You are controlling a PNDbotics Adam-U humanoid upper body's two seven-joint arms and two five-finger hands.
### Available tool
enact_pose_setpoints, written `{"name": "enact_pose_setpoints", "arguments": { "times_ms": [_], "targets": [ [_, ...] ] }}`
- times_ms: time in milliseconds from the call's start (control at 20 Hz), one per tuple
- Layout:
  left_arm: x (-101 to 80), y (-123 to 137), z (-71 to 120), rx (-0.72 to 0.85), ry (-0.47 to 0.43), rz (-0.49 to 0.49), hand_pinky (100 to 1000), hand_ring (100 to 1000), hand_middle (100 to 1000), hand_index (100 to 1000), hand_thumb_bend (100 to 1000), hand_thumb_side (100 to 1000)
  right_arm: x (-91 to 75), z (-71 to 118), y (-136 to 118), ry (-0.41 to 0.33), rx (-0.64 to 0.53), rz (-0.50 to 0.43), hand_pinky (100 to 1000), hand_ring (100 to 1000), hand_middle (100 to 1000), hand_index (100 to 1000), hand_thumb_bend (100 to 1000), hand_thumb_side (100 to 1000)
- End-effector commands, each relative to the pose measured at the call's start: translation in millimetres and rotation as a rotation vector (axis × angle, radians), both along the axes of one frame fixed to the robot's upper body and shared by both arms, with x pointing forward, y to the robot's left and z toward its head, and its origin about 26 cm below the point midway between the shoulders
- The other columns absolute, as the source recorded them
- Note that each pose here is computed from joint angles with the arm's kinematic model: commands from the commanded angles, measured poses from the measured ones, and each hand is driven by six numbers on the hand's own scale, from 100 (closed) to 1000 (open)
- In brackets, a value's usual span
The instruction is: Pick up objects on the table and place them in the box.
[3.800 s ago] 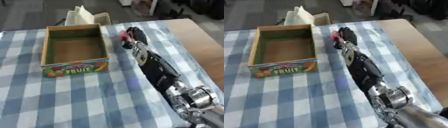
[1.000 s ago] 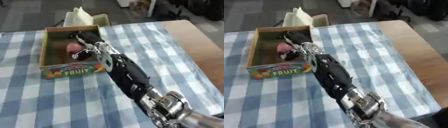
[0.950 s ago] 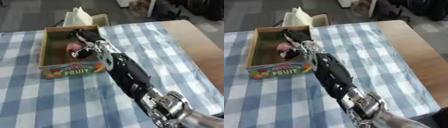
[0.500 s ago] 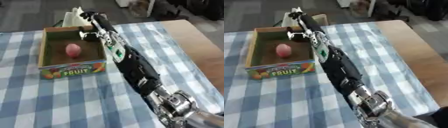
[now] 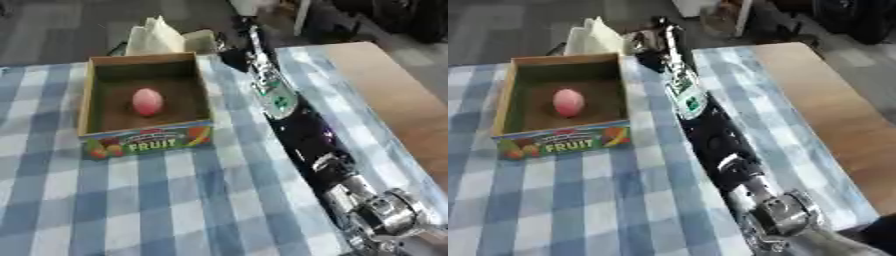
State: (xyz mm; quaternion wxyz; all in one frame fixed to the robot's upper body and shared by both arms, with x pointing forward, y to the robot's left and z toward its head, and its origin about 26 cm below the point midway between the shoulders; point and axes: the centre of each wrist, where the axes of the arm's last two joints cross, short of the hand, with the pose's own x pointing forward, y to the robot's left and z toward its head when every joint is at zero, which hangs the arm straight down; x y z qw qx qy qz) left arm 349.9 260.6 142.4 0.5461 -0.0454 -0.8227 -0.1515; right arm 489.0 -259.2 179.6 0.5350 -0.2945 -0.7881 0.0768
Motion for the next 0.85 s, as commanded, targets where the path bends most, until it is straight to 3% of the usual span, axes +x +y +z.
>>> {"name": "enact_pose_setpoints", "arguments": {
  "times_ms": [50, 850],
  "targets": [
    [-1.0, 5, 7.4, 0.01, -0.024, 0.015, 689, 486, 520, 555, 100, 862, -2.8, 18.1, -19, -0.051, 0.034, -0.03, 530, 800, 742, 845, 100, 271],
    [-1.3, 7, 7.7, 0.006, -0.026, 0.026, 689, 487, 522, 556, 100, 861, -8.1, 8.9, -30, -0.032, 0.074, -0.04, 528, 798, 740, 842, 100, 287]
  ]
}}
